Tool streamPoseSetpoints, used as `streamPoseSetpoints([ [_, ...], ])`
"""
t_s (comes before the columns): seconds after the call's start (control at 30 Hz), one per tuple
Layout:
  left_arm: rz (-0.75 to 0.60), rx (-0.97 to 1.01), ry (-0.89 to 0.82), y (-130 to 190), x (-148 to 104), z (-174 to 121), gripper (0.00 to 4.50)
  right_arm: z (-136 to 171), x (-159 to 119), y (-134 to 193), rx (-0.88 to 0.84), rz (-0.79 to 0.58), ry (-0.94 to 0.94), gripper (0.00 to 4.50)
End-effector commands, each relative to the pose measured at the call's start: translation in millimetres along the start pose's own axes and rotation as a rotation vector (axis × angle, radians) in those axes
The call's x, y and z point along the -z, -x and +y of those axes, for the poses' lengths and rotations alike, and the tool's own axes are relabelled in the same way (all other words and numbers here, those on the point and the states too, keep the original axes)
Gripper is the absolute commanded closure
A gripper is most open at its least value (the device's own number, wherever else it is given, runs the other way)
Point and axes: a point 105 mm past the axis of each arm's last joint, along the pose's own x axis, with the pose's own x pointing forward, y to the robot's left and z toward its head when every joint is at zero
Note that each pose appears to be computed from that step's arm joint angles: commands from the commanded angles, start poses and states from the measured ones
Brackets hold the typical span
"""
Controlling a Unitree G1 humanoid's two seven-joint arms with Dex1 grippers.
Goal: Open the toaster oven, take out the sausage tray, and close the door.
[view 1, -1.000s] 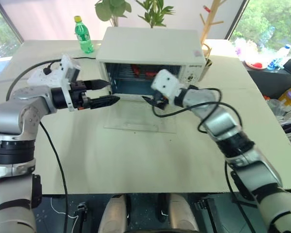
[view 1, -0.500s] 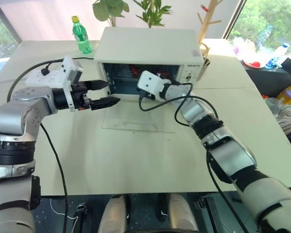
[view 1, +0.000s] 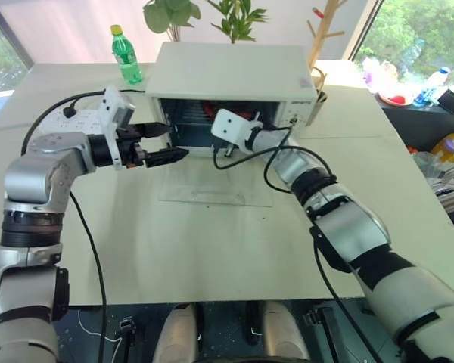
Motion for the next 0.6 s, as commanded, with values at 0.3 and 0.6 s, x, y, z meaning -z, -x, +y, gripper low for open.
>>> streamPoseSetpoints([
  [0.3, -0.023, 0.0, -0.047, -2, -14, 9, 0.0, -17, -12, -4, 0.072, -0.007, 0.045, 4.44],
  [0.6, 0.003, 0.015, -0.017, -16, -9, 28, 0.0, -12, -18, -3, 0.063, -0.047, 0.07, 4.44],
])
